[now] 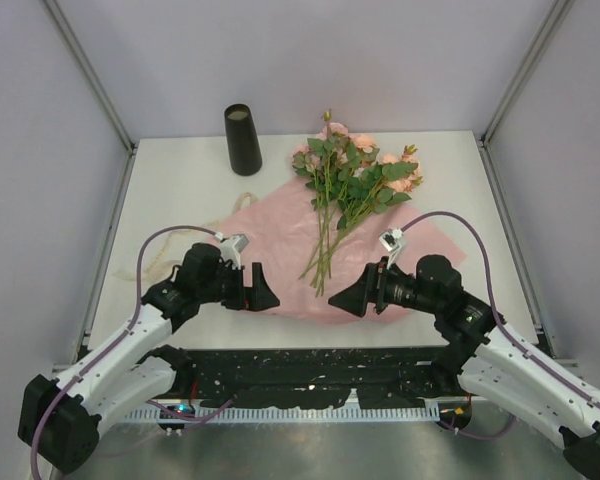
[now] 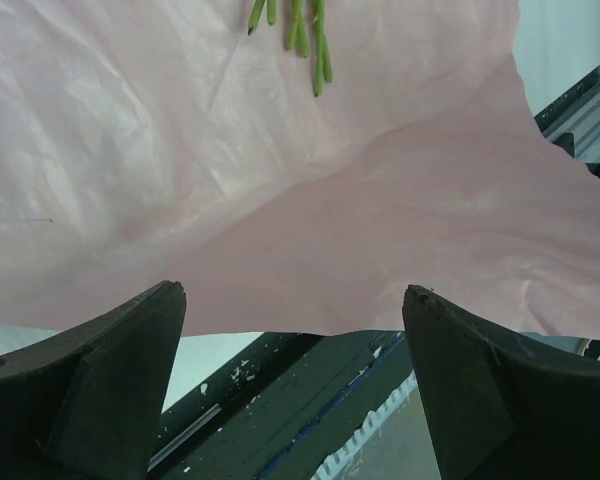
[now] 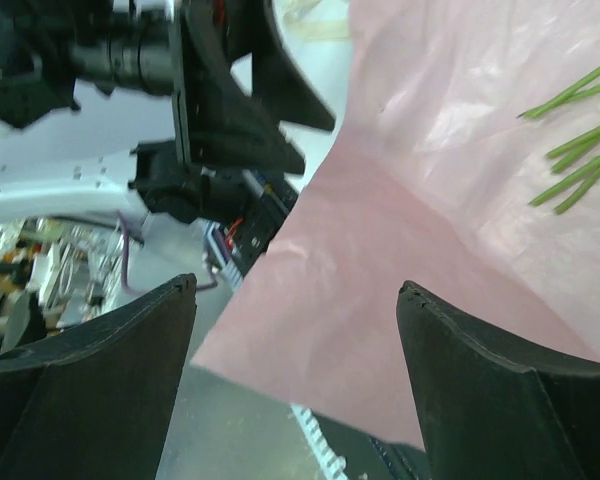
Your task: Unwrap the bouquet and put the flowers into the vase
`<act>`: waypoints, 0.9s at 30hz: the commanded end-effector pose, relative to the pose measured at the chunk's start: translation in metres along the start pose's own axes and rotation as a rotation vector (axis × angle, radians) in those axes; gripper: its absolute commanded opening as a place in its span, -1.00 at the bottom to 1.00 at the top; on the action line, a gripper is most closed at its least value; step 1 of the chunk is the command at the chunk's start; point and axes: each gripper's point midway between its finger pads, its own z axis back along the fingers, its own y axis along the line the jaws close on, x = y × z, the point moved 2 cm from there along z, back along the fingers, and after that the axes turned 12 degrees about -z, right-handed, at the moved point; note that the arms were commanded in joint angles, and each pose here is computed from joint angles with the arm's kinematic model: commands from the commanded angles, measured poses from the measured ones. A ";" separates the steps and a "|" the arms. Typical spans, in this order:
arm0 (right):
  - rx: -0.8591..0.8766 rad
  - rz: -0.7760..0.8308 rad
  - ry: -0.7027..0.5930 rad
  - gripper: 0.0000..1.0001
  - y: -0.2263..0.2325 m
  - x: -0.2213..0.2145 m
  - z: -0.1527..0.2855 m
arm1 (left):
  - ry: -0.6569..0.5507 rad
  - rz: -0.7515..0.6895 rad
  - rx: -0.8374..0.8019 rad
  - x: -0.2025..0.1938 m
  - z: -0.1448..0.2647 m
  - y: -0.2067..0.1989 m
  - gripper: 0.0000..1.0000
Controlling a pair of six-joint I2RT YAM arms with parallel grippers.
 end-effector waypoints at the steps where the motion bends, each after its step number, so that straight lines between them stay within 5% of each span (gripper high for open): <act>1: -0.065 0.017 -0.191 0.70 0.017 0.050 -0.004 | -0.092 0.020 -0.019 -0.001 -0.004 -0.001 0.86; 6: -0.148 -0.062 -0.232 0.51 -0.004 0.061 -0.025 | -0.057 0.073 -0.043 -0.026 -0.007 -0.001 0.83; 12: -0.324 -0.344 -0.197 0.40 -0.068 0.031 -0.048 | 0.006 0.151 0.102 -0.055 -0.012 0.026 0.83; 18: -0.464 -0.567 -0.374 0.30 -0.130 0.018 -0.043 | 0.039 0.200 0.227 -0.067 -0.011 0.045 0.83; 22: -0.547 -0.588 -0.417 0.22 -0.158 0.006 -0.034 | 0.043 0.192 0.386 -0.061 0.003 0.061 0.83; 27: -0.696 -0.523 -0.471 0.18 -0.184 0.001 -0.013 | -0.071 0.071 0.344 -0.011 0.015 0.043 0.79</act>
